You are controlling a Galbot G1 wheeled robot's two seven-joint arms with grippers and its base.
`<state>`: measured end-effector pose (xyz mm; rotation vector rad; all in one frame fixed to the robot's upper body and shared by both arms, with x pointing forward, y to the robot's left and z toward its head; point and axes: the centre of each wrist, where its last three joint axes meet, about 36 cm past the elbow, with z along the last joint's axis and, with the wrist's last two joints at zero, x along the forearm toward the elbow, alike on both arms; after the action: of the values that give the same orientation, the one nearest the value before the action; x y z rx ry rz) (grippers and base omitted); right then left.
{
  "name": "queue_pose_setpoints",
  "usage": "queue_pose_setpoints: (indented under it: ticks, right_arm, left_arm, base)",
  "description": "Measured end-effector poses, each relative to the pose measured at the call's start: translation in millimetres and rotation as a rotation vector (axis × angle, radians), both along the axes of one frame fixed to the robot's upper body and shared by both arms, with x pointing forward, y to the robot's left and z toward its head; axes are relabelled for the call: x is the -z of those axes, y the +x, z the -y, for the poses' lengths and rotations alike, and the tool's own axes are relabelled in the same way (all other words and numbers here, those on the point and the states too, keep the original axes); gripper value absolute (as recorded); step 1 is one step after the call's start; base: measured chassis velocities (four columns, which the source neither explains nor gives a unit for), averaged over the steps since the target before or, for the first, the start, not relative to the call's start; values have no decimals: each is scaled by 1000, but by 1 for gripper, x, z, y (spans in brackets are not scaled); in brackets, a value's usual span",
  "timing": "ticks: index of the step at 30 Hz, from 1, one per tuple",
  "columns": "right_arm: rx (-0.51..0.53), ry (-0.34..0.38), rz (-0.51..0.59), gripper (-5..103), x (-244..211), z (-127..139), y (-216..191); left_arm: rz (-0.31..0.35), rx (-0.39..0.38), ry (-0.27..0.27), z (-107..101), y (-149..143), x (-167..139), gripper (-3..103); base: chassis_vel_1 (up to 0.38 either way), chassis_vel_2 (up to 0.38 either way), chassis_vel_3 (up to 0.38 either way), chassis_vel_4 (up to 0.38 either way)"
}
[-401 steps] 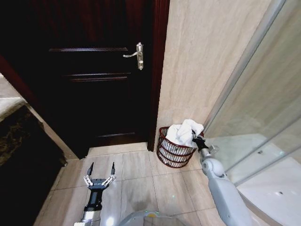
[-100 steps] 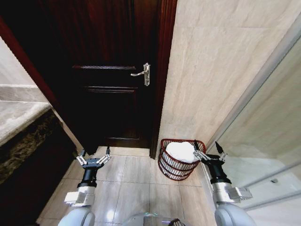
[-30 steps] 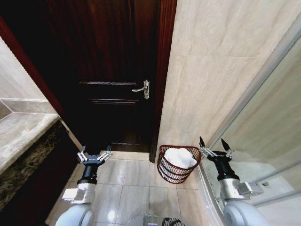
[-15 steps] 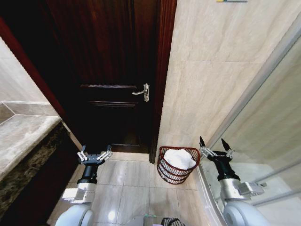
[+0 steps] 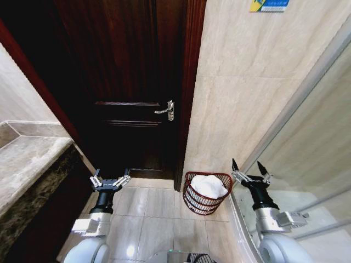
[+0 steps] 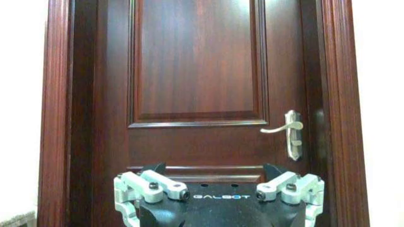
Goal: Discard the used towel into the hamper.
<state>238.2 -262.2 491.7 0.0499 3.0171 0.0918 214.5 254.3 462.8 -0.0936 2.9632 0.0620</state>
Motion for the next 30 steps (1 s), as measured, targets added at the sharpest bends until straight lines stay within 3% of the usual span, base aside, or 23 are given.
queue_pose_setpoints:
  ticks: [30]
  right_arm:
    - [1,5,-5,100,-1,-3,1]
  left_arm:
    - [5,-7,-7,3,0,-2,100]
  base:
    - [0,0,0,0]
